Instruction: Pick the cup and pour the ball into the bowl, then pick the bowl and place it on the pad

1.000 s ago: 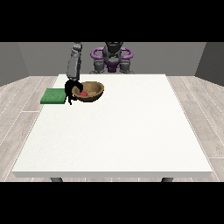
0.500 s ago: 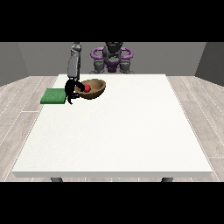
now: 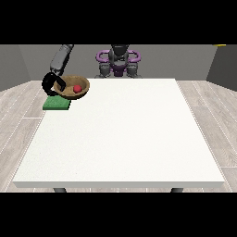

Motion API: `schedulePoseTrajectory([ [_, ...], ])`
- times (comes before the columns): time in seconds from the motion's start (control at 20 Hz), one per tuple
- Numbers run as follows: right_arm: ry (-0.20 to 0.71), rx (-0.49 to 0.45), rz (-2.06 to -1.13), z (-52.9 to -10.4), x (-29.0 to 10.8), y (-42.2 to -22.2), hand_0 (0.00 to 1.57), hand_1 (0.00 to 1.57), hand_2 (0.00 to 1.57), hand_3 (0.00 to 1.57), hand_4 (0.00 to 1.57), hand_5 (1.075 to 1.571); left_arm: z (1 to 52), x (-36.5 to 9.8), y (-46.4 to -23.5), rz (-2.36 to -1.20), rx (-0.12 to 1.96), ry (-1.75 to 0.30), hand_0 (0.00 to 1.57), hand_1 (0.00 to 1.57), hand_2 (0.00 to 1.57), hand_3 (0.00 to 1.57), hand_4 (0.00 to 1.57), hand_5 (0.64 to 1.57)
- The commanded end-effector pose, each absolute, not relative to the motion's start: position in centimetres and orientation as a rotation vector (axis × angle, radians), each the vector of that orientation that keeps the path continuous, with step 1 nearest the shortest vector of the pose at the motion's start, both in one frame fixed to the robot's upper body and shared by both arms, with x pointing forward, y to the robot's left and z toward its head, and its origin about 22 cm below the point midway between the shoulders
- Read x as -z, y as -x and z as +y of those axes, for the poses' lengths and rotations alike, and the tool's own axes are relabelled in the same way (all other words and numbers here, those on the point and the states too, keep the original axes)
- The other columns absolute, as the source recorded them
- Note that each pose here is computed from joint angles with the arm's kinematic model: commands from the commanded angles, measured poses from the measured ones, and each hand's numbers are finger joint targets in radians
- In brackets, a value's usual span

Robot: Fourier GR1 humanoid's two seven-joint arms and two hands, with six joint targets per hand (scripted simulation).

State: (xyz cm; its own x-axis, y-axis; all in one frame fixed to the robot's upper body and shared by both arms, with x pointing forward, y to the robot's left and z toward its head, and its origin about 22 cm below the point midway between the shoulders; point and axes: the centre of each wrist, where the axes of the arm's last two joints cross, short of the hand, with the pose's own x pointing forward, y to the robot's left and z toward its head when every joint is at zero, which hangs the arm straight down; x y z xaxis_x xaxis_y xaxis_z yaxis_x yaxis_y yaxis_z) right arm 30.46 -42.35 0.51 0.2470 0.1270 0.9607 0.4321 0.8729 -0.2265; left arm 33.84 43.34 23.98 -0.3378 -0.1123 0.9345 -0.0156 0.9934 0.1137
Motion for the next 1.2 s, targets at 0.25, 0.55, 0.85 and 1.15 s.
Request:
schedulePoseTrajectory([
  [0.25,0.595,0.201,-1.281,-50.0,-9.5,-30.1,1.57,1.57,1.57,0.57,1.09,1.564,47.3,-22.3,-31.8,-1.902,0.054,-0.161,0.0,0.0,0.0,0.0,1.21,1.545],
  [0.55,0.546,0.156,-1.254,-50.3,-9.5,-30.4,1.57,1.57,1.57,0.38,1.12,1.568,46.6,-18.8,-31.7,-1.893,0.031,-0.196,0.0,0.0,0.0,0.0,1.21,1.551],
  [0.85,0.519,0.24,-1.28,-47.4,-6.4,-31.7,1.57,1.57,1.57,0.45,1.07,1.566,49.7,-19.8,-30.6,-1.896,0.031,-0.164,0.0,0.0,0.0,0.0,1.21,1.553],
  [1.15,0.437,0.261,-1.318,-44.6,-5.6,-33.8,1.57,1.57,1.57,0.54,1.02,1.571,50.9,-20.6,-30.1,-1.944,0.032,-0.205,0.0,0.0,0.0,0.0,1.21,1.555],
])
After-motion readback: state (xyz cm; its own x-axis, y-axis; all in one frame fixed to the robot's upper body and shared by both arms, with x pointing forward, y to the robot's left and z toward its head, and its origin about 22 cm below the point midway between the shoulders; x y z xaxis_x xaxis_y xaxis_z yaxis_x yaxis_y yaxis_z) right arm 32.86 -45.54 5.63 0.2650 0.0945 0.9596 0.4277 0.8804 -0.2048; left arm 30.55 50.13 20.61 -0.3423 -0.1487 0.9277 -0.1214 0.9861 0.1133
